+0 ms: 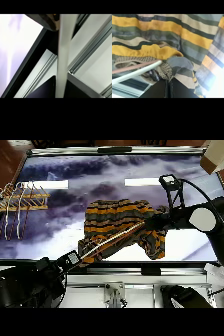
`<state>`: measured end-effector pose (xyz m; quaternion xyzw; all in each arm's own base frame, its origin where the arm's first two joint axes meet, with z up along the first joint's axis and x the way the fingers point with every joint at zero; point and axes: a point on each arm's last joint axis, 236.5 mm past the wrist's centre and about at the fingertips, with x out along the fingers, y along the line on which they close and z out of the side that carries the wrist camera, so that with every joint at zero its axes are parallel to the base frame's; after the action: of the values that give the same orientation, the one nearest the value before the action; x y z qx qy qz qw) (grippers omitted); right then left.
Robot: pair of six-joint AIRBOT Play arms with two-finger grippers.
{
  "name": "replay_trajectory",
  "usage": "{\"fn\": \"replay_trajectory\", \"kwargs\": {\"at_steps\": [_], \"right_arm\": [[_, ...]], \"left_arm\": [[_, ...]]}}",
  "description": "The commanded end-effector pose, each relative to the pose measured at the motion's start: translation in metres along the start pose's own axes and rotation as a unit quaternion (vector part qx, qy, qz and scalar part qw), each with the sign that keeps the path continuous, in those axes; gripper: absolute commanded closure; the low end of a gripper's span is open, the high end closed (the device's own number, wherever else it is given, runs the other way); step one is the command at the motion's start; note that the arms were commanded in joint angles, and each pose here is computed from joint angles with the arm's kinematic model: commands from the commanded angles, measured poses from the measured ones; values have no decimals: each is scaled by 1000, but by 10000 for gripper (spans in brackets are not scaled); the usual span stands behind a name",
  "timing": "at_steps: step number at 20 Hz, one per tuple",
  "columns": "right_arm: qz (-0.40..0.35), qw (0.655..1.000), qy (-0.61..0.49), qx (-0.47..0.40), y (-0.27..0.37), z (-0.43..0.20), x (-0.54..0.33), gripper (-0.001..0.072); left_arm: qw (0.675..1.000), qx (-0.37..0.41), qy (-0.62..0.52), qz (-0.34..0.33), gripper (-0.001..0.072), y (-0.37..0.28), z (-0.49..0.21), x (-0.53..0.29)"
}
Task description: Fold the shirts.
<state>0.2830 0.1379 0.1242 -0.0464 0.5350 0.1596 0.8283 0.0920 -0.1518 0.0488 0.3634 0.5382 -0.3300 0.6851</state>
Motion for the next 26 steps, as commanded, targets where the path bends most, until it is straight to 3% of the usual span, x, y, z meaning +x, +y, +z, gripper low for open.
{"fn": "replay_trajectory", "kwargs": {"at_steps": [1, 26], "right_arm": [[1, 1000, -7, -9, 1, 4, -4, 663], [-8, 1000, -5, 15, -4, 3, -4, 663]], "left_arm": [[1000, 6, -18, 2, 667, 0, 10, 1], [1000, -10, 1, -8, 667, -22, -27, -12]]}}
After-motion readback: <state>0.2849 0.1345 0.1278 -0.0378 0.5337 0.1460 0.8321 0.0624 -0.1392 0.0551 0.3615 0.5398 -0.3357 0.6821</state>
